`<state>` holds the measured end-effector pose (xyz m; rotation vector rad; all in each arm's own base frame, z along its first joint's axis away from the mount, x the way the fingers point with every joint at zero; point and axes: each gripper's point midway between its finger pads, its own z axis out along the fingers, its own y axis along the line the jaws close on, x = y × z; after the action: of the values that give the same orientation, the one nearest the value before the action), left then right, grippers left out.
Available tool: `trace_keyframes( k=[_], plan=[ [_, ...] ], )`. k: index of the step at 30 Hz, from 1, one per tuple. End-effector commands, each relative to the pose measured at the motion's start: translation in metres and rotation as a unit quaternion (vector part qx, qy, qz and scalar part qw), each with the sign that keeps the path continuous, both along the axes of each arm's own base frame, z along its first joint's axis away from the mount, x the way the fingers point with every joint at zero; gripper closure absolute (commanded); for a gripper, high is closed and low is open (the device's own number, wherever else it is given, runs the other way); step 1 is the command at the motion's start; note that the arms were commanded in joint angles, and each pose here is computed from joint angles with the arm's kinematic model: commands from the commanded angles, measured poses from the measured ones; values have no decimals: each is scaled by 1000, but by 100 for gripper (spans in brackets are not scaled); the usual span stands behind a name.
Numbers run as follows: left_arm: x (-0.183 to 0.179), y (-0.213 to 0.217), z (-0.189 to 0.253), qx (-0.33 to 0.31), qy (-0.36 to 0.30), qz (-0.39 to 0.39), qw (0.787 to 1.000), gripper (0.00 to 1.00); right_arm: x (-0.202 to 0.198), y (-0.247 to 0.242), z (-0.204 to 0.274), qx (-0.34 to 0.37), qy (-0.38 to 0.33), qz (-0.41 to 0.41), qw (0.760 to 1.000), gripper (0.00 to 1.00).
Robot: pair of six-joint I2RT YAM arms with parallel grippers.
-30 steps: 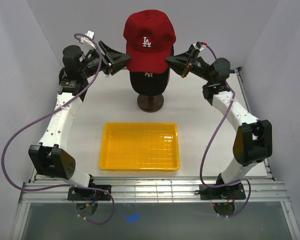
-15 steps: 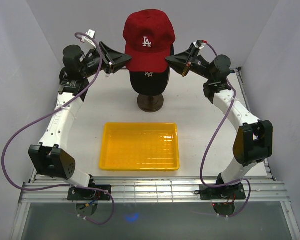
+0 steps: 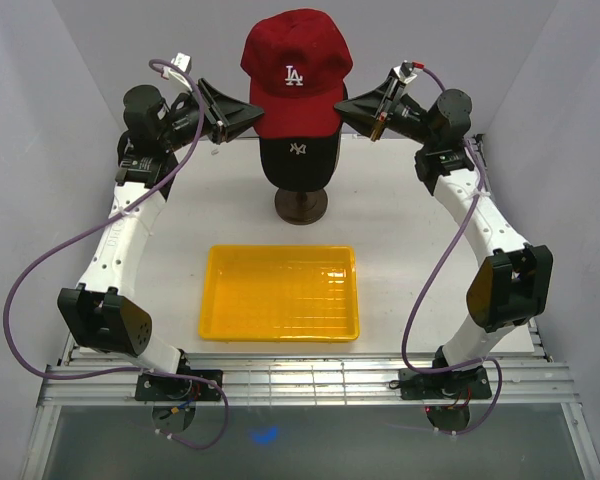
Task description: Stack the hats
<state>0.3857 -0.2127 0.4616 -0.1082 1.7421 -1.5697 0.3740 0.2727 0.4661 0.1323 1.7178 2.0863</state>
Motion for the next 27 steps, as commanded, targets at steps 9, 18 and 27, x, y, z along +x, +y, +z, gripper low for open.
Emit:
trace_keyframes(
  k=[9, 18, 27],
  plan=[
    [-15, -6, 22, 6, -39, -29, 999, 89, -13, -1, 33, -27, -80, -9, 996, 79],
    [-21, -6, 24, 11, -43, -32, 999, 93, -16, -3, 30, -48, -94, -26, 994, 81],
    [-27, -6, 23, 14, -46, -37, 998, 97, -21, -7, 29, -72, -114, -49, 990, 81]
  ],
)
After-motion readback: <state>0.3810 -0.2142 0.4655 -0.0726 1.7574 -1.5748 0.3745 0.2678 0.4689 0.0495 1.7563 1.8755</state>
